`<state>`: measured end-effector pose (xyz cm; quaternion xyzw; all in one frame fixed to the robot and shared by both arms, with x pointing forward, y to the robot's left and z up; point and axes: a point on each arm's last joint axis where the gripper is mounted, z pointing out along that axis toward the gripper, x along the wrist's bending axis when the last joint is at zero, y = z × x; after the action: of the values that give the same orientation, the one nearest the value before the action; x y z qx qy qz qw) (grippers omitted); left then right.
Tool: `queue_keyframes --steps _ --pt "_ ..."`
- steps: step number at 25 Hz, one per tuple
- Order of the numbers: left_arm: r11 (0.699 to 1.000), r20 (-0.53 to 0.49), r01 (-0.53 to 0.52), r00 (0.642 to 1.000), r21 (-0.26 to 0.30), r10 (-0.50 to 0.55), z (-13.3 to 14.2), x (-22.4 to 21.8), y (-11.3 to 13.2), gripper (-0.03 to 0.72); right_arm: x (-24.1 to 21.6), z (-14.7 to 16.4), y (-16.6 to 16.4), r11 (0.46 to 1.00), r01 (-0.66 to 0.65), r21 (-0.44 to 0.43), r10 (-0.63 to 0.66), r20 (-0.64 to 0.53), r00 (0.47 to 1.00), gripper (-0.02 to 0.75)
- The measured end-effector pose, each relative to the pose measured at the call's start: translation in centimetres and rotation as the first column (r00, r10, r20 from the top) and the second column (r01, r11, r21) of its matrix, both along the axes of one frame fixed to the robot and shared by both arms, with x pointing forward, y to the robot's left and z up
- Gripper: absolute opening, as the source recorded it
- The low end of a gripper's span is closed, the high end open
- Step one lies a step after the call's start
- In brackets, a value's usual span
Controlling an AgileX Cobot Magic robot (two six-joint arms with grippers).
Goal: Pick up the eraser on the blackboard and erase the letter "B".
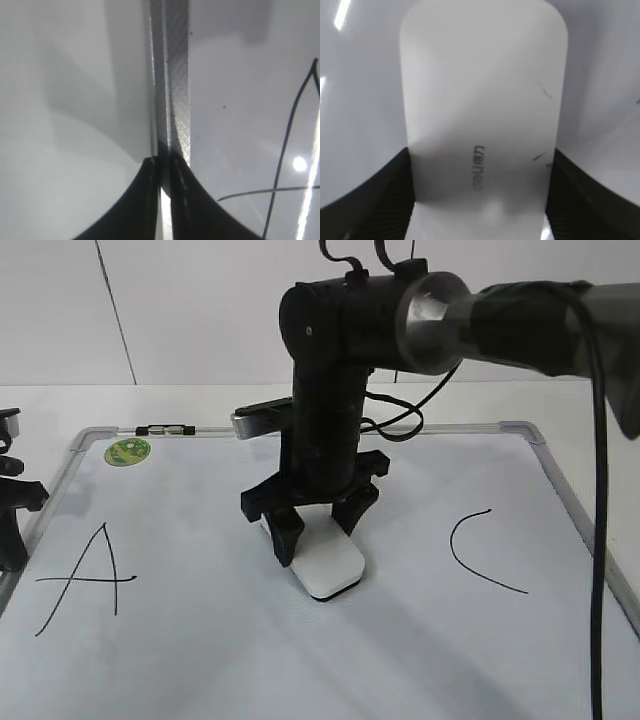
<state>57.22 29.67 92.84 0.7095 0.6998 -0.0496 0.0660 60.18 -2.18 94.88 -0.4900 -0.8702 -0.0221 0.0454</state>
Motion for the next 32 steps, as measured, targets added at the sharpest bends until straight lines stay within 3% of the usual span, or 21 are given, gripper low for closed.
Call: queue_keyframes --steps 3,11,16,24,27,32 --pt "1.000 0.000 0.000 1.000 0.000 0.000 0.0 0.0 0.0 0.026 1.2 0.1 -1.2 0.998 0.055 0.030 -0.055 -0.004 0.998 0.563" --pt "1.000 0.000 -0.001 1.000 -0.001 0.001 0.0 0.0 0.0 0.026 5.7 0.1 -8.3 0.969 0.243 0.049 -0.245 0.022 0.969 0.563" --pt "1.000 0.000 -0.001 1.000 -0.001 0.001 0.0 0.0 0.0 0.026 6.5 0.1 -10.2 0.958 0.282 0.040 -0.284 0.031 0.958 0.563" --pt "1.000 -0.002 -0.001 1.000 -0.002 0.001 0.0 0.0 0.0 0.026 6.2 0.4 -9.0 0.968 0.249 0.028 -0.250 0.050 0.967 0.563" --pt "1.000 -0.005 0.002 1.000 0.000 -0.002 0.1 0.0 0.0 0.026 5.6 0.5 -7.2 0.982 0.187 -0.004 -0.186 0.084 0.979 0.563" --pt "1.000 -0.014 0.005 1.000 0.000 -0.005 0.1 -0.1 0.0 0.026 2.9 0.4 -2.1 0.998 0.063 0.021 -0.064 0.078 0.995 0.562"
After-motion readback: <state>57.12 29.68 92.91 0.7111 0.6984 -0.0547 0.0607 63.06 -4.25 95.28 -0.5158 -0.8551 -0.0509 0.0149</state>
